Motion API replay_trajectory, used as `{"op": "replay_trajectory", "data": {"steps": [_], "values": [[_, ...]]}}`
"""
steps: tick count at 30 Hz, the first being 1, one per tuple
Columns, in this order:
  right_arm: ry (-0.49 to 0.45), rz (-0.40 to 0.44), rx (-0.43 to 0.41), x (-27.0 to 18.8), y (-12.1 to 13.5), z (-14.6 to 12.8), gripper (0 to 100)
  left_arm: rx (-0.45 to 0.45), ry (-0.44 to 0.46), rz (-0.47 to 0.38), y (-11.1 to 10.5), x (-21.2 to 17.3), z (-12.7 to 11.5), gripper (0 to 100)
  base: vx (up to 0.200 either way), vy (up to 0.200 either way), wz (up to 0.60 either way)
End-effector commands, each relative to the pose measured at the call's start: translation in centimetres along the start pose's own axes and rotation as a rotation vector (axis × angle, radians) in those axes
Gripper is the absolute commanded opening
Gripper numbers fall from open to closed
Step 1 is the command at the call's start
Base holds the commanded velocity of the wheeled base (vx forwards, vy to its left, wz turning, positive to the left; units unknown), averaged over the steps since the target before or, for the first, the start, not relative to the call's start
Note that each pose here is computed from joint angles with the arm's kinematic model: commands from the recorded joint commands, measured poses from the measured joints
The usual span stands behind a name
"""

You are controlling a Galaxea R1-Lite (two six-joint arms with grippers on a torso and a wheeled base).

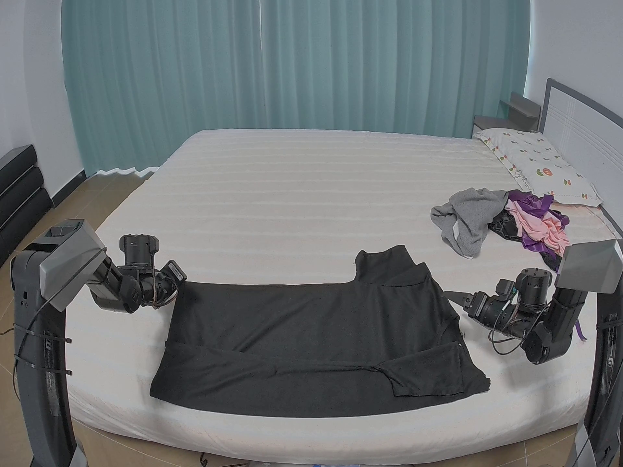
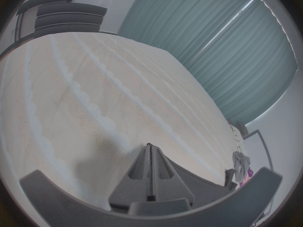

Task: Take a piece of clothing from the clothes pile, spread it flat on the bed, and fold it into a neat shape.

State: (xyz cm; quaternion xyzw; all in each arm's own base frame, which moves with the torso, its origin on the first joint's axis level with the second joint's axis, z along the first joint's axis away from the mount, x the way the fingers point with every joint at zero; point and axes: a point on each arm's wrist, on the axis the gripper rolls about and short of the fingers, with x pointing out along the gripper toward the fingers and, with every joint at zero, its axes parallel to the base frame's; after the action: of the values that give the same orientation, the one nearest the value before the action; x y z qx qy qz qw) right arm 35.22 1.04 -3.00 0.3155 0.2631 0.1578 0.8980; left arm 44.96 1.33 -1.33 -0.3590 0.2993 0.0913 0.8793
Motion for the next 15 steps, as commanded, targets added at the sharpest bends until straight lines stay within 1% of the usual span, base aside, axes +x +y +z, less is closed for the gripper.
{"op": "replay_trajectory", "data": {"steps": [1,2,8,15], "values": [[-0.01,0.0,-0.015,1.6,0.5,0.2,100,-0.024,-0.03,-0.019,-0.5,-0.8,0.9,0,0.0,0.0,0.0],[-0.01,0.0,-0.015,1.6,0.5,0.2,100,-0.024,-0.03,-0.019,-0.5,-0.8,0.9,0,0.0,0.0,0.0],[-0.057,-0.021,-0.028,3.3,0.9,2.1,100,-0.026,-0.022,-0.01,-0.2,-0.8,0.7,0,0.0,0.0,0.0],[-0.061,-0.033,-0.027,5.9,1.2,3.2,100,-0.029,-0.016,-0.002,0.0,-0.9,0.5,0,0.0,0.0,0.0]]}}
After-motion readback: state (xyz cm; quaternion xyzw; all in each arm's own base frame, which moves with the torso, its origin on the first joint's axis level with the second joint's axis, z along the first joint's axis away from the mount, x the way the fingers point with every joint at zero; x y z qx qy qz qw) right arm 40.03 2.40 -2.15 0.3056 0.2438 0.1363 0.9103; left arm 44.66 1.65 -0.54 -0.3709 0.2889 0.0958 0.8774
